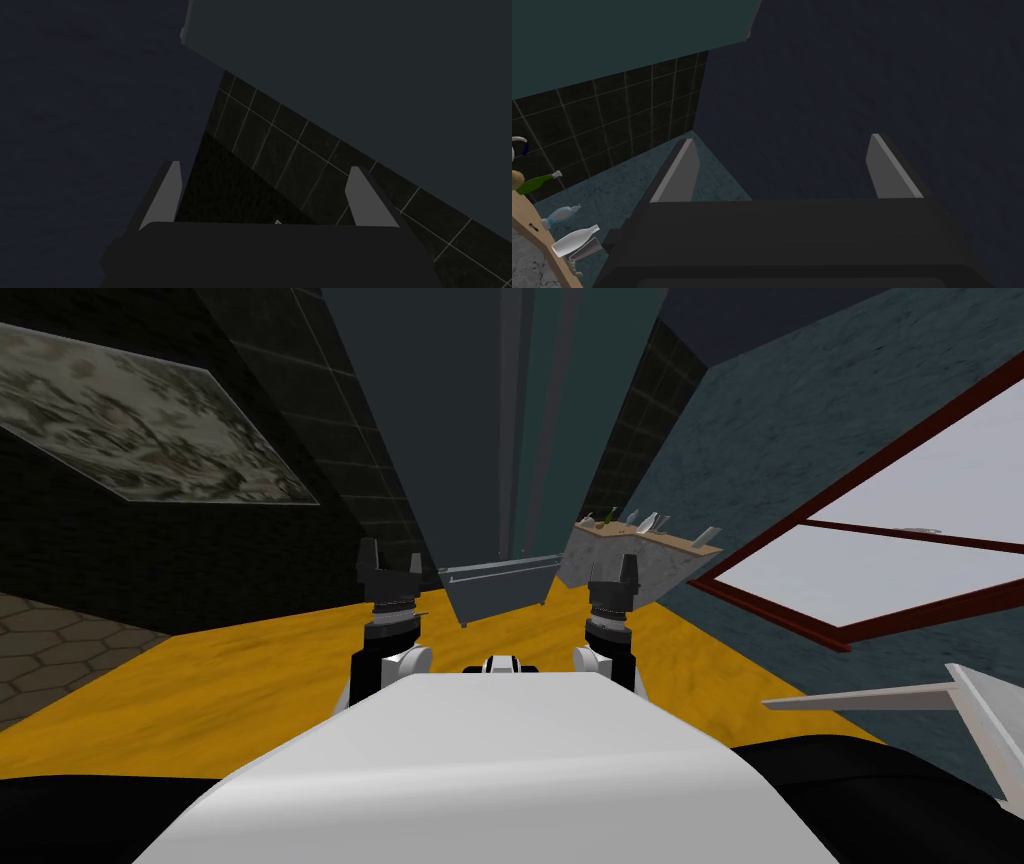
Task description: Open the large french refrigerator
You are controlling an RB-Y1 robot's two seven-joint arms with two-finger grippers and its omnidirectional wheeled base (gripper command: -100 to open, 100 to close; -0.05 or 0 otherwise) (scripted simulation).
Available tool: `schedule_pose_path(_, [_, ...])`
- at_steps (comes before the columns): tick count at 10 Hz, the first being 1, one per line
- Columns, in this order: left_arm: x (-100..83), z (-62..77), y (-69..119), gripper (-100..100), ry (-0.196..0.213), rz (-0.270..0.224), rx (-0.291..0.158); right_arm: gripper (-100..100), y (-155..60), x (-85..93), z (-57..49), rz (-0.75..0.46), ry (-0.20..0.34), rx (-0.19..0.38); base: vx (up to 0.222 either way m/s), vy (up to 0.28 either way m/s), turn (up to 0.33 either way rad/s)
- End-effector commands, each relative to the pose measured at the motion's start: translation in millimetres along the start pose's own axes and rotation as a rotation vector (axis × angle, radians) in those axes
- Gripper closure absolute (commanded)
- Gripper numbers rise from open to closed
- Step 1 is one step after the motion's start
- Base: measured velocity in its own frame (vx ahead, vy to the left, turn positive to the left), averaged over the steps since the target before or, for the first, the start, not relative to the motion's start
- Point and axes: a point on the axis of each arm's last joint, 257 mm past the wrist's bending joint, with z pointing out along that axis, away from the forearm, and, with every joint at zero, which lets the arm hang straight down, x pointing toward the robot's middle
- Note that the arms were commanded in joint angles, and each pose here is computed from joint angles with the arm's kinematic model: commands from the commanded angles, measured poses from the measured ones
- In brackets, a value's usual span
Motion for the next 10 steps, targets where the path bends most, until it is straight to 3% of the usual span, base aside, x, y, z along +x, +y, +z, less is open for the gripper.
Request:
schedule_pose_path(1, [5.7, -3.6, 12.2, -100, 0.052, 0.000, -0.022, 0, 0.0, 0.0, 0.0, 0.000, 0.000, 0.000, 0.047, -0.007, -0.037])
schedule_pose_path(5, [8.4, -10.9, 39.1, -100, 0.090, -0.027, -0.057, 0, 0.0, 0.0, 0.0, 0.000, 0.000, 0.000, 0.064, -0.010, -0.047])
schedule_pose_path(10, [5.8, -22.0, 76.6, -100, 0.092, -0.086, -0.095, 0, 0.0, 0.0, 0.0, 0.000, 0.000, 0.000, 0.089, -0.013, -0.059])
